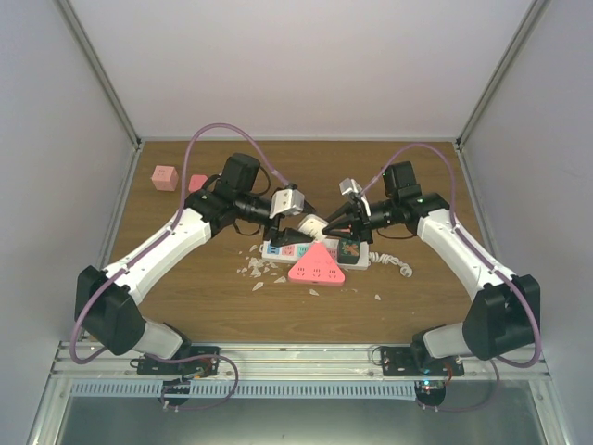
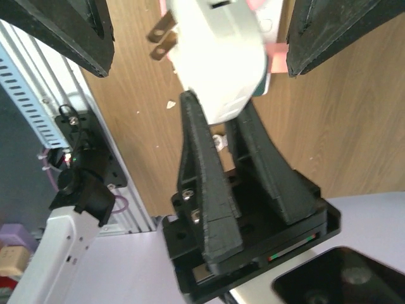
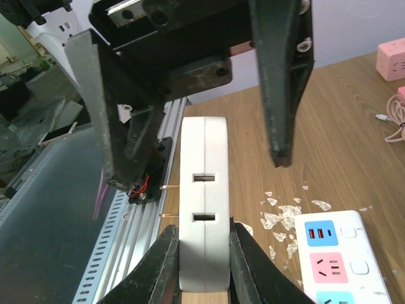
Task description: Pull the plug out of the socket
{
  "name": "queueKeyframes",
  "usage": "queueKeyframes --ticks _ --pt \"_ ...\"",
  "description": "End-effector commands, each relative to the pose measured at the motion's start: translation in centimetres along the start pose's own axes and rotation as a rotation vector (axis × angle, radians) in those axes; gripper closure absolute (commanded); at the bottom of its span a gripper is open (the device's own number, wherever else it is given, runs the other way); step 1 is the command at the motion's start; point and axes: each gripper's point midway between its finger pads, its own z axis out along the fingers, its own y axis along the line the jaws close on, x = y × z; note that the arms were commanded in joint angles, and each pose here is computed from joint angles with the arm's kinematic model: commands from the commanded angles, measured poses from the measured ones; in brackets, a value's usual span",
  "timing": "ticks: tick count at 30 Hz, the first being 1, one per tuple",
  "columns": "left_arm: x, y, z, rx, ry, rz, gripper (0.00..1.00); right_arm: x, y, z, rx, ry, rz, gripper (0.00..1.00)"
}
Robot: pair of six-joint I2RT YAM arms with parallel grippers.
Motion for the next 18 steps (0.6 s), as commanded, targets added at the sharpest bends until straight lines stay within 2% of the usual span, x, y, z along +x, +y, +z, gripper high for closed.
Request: queueKeyframes --ticks 1,5,8,11,16,18 --pt "0.3 2.1 0.3 -0.081 0.022 0.017 0.27 -0.9 1.1 0.2 -0.051 -0.018 -0.032 0.99" --pt "0.2 2.5 0.5 -0.088 0.027 0.018 0.33 -0.9 1.2 0.3 -0.057 -0.017 -0.03 1.0" --pt "0.1 3.3 0.5 -0.124 0.027 0.008 0.49 -0.9 1.5 0.5 -0.067 -0.017 -0.034 0.99" --pt "-0.2 4.6 0.5 -0.175 0.028 -0.038 0.59 -0.8 1.6 0.7 -0.073 -0.011 -0.038 1.0" --pt "-0.4 5.5 0.4 -0.194 0.03 -0.09 0.63 -0.9 1.5 0.8 -0.074 -0.006 -0.034 1.0" --pt "-0.8 4.6 -0.1 -0.132 0.012 -0.079 0.62 -0.9 1.2 0.8 -0.065 -0.001 -0.03 0.99"
